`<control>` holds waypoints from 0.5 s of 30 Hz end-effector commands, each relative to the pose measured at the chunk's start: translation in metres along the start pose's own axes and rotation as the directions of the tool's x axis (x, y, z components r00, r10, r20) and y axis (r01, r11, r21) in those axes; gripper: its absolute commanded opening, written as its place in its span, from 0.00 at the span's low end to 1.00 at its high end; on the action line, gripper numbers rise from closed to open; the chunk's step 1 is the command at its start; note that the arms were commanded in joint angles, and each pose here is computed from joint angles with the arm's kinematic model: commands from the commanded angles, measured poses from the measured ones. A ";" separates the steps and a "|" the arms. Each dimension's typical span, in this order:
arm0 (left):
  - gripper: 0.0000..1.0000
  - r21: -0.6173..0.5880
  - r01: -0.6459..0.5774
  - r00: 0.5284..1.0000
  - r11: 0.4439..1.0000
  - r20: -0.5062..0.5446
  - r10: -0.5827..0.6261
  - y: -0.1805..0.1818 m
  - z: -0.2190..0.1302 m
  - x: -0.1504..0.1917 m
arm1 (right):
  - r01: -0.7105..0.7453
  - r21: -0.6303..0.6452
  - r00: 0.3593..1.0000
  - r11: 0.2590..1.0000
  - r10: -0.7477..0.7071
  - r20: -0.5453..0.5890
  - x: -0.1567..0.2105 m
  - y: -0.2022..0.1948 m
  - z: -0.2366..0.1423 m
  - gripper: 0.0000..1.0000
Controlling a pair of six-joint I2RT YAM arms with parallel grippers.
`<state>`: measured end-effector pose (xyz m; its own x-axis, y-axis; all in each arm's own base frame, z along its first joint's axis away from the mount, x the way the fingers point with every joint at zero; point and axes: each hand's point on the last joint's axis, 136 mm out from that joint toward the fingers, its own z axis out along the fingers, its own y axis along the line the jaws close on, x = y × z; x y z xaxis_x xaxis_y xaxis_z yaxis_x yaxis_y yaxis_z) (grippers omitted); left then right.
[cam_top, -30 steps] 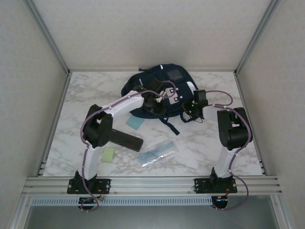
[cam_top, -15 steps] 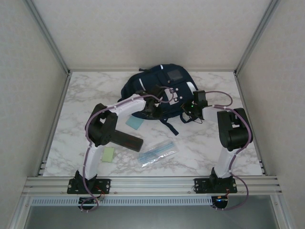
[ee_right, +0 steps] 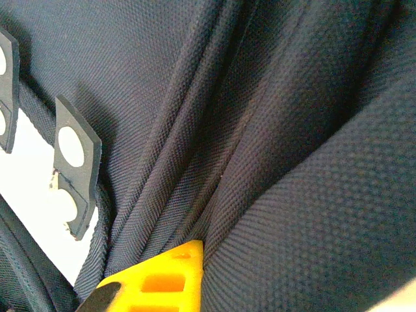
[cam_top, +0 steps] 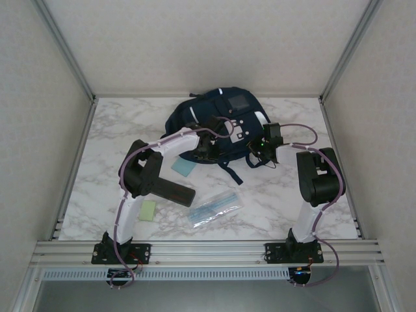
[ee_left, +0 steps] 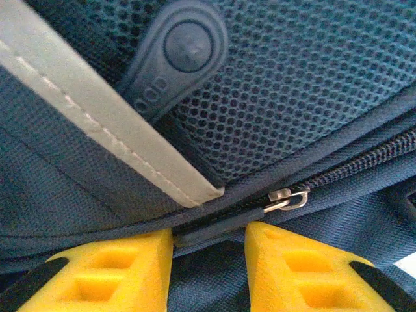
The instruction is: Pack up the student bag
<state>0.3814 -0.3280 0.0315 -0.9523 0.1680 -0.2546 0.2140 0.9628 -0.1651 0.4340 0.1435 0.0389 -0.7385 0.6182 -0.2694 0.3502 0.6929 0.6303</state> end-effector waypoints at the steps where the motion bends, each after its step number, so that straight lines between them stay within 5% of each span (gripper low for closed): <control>1: 0.26 0.070 0.030 0.998 0.997 -0.055 -0.026 -0.012 0.042 0.007 | 0.026 0.026 0.996 0.999 -0.023 -0.088 0.029 -0.005 -0.005 0.05; 8: 0.11 0.076 -0.029 0.994 0.997 -0.104 0.037 -0.011 0.039 0.023 | 0.025 0.045 0.996 0.999 -0.021 -0.086 0.030 -0.011 -0.005 0.05; 15: 0.19 0.138 -0.089 0.985 0.987 -0.132 0.107 -0.022 0.028 0.036 | 0.028 0.061 0.996 0.998 -0.023 -0.083 0.028 -0.013 -0.004 0.05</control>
<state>0.3741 -0.3299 0.0265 -0.9516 0.2179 -0.2166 0.2603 0.9464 -0.1913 0.4340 0.1412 0.0382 -0.7336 0.6193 -0.2799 0.3537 0.6997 0.6208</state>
